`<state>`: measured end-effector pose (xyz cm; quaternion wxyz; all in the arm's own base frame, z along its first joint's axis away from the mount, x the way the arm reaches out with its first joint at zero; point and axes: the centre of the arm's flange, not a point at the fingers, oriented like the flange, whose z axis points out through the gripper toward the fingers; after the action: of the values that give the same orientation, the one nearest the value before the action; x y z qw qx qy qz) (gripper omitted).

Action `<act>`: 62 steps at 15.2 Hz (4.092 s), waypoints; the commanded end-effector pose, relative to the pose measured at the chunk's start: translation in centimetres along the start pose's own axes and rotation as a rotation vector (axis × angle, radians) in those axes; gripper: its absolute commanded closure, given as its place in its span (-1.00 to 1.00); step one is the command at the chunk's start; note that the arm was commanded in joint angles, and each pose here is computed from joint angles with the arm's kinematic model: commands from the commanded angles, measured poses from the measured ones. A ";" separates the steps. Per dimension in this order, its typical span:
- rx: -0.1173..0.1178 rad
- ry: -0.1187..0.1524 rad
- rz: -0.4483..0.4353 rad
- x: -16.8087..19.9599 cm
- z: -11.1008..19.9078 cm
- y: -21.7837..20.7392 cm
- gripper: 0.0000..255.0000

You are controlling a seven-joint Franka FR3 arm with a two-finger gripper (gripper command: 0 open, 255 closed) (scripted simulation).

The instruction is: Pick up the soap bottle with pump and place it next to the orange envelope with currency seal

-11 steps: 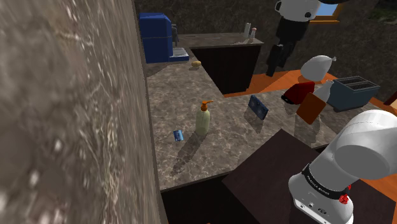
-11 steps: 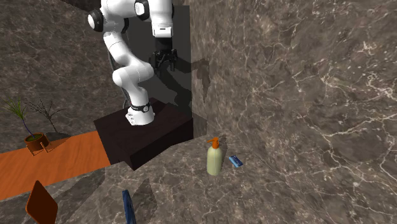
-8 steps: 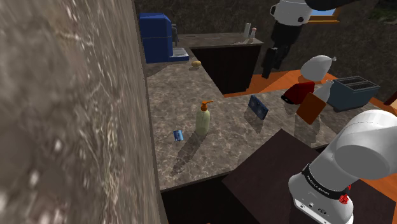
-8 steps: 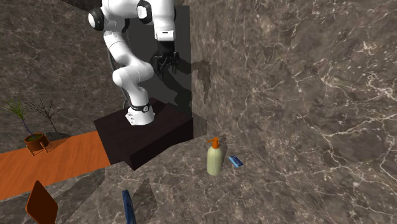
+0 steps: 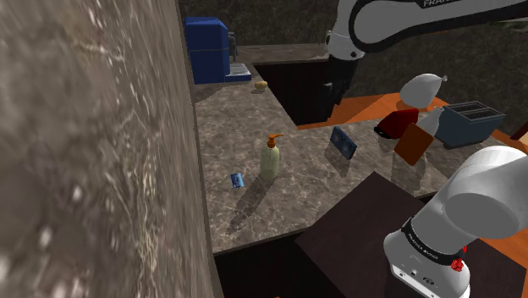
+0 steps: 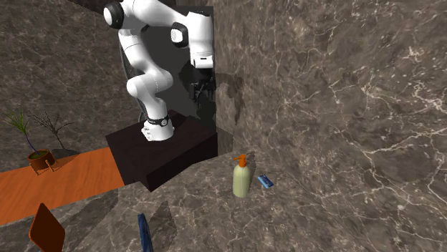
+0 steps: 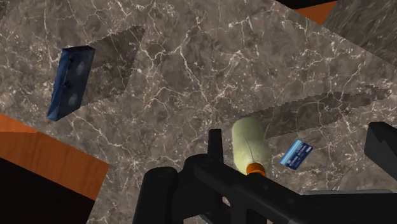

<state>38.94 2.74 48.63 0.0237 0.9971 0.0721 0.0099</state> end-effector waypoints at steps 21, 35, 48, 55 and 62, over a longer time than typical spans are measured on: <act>-0.013 0.036 -0.035 20.2 20.2 -2.6 -1.00; -0.013 0.036 -0.035 20.3 24.2 -2.5 -1.00; -0.013 0.036 -0.035 20.3 23.2 -2.5 1.00; -0.013 0.036 -0.035 20.4 19.5 -2.3 1.00; -0.013 0.036 -0.035 20.4 15.8 -2.1 1.00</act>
<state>59.15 7.16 32.42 0.0293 0.9951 0.0900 0.0277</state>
